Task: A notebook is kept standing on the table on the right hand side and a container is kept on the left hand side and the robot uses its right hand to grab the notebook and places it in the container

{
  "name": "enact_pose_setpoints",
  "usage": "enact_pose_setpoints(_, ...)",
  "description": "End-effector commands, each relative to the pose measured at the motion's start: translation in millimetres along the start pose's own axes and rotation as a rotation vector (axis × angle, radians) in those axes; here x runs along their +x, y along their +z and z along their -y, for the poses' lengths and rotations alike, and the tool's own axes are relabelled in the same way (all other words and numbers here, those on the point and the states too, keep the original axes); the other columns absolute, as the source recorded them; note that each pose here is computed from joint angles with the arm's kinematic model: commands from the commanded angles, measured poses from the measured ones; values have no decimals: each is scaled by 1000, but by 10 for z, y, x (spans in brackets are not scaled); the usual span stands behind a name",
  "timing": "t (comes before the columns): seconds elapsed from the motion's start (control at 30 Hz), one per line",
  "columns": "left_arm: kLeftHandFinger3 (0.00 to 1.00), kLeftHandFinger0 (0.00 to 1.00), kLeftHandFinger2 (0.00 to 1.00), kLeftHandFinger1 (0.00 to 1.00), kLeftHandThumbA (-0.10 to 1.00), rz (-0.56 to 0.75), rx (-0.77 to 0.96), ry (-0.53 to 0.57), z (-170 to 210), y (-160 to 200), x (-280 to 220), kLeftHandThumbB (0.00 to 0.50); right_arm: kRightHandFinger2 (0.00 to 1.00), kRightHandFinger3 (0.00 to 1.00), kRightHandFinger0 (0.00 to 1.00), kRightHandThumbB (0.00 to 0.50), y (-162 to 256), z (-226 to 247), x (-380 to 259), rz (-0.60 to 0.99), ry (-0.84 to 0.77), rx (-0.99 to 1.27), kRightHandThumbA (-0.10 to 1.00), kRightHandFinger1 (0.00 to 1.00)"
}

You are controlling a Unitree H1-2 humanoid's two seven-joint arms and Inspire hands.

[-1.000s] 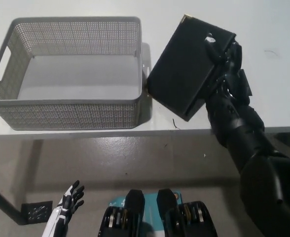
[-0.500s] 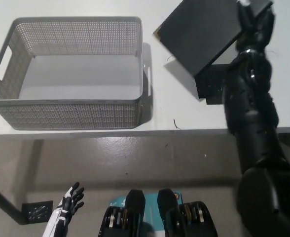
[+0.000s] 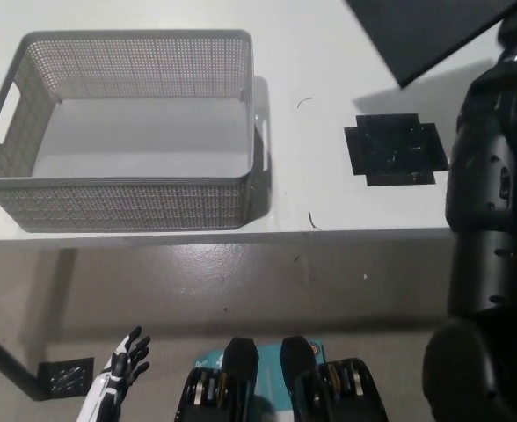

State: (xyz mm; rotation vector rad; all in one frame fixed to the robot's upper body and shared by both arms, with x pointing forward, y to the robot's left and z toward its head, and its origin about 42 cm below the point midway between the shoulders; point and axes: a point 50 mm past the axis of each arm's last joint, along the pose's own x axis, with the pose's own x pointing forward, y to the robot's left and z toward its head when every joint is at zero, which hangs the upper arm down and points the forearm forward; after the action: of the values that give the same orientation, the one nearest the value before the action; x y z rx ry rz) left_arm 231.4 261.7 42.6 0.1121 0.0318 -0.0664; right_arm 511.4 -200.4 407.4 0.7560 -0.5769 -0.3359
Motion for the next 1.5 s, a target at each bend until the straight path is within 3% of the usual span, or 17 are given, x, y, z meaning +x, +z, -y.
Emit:
enact_pose_setpoints(0.0, 1000, 1000, 1000, 1000, 1000, 40, 9, -29, -24, 33, -43, 197, 648, 699, 0, 45, 428, -1115, -81, 90, 175, 147, -100, 74)
enact_pose_setpoints(0.1, 1000, 1000, 1000, 1000, 1000, 34, 7, -33, -18, 40, -38, 202, 631, 703, 0, 39, 260, -1243, -147, 49, 165, 144, -100, 72)
enact_pose_setpoints(0.13, 1000, 1000, 1000, 1000, 1000, 29, 9, -34, -18, 40, -42, 204, 655, 677, 0, 29, 194, -1291, -179, 31, 177, 143, -100, 101)
enact_pose_setpoints(0.2, 1000, 1000, 1000, 1000, 1000, 25, 16, -34, -24, 32, -43, 213, 736, 741, 0, 23, 42, -1407, -242, 18, 184, 137, -100, 166)
enact_pose_setpoints(0.33, 1000, 1000, 1000, 1000, 1000, 23, 27, -50, -22, 33, -31, 208, 674, 728, 0, 54, -344, -1664, -377, -25, 215, 40, -100, 130)
enact_pose_setpoints(0.5, 1000, 1000, 1000, 1000, 1000, 25, 22, -67, -6, 35, -19, 202, 702, 787, 0, 62, -755, -1826, -566, -103, 260, -64, -100, 222)
enact_pose_setpoints(0.57, 1000, 1000, 1000, 1000, 1000, 29, 21, -69, 3, 51, -1, 197, 662, 782, 0, 81, -921, -1858, -652, -133, 278, -143, -100, 197)
enact_pose_setpoints(0.7, 1000, 1000, 1000, 1000, 1000, 30, 27, -76, 32, 82, 23, 210, 501, 700, 0, 94, -1175, -1809, -783, -159, 293, -290, -100, 57)
enact_pose_setpoints(0.73, 1000, 1000, 1000, 1000, 1000, 30, 24, -76, 34, 85, 25, 217, 533, 716, 0, 107, -1244, -1781, -822, -165, 274, -369, -100, 75)
enact_pose_setpoints(0.77, 1000, 1000, 1000, 1000, 1000, 29, 27, -81, 33, 91, 18, 212, 623, 831, 12, 133, -1298, -1732, -839, -163, 280, -421, -74, 139)
enact_pose_setpoints(0.87, 1000, 1000, 1000, 1000, 1000, 28, 29, -84, 32, 95, 21, 211, 647, 806, 2, 137, -1306, -1722, -833, -156, 276, -430, -27, 159)
enact_pose_setpoints(0.9, 1000, 1000, 1000, 1000, 1000, 30, 41, -88, 24, 99, 16, 216, 1000, 1000, 363, 209, -1351, -1675, -848, -157, 324, -456, 193, 569)
enact_pose_setpoints(0.93, 1000, 1000, 1000, 1000, 1000, 34, 57, -101, 17, 116, 26, 247, 1000, 1000, 1000, 409, -1465, -1465, -847, -158, 531, -547, 744, 1000)
enact_pose_setpoints(0.97, 1000, 1000, 1000, 1000, 1000, 37, 63, -104, 17, 119, 48, 248, 1000, 1000, 1000, 470, -1478, -1398, -821, -147, 565, -609, 824, 1000)
enact_pose_setpoints(1.03, 1000, 1000, 1000, 1000, 1000, 34, 65, -117, 20, 124, 53, 252, 1000, 1000, 1000, 497, -1470, -1343, -784, -137, 578, -644, 885, 1000)
enact_pose_setpoints(1.2, 1000, 1000, 1000, 1000, 1000, 19, 56, -124, 50, 129, 54, 294, 1000, 1000, 1000, 500, -1417, -1289, -704, -106, 609, -657, 970, 1000)
enact_pose_setpoints(1.47, 1000, 1000, 1000, 1000, 1000, 15, 51, -130, 77, 119, 19, 283, 1000, 1000, 1000, 496, -1257, -1321, -613, -51, 631, -613, 1000, 1000)
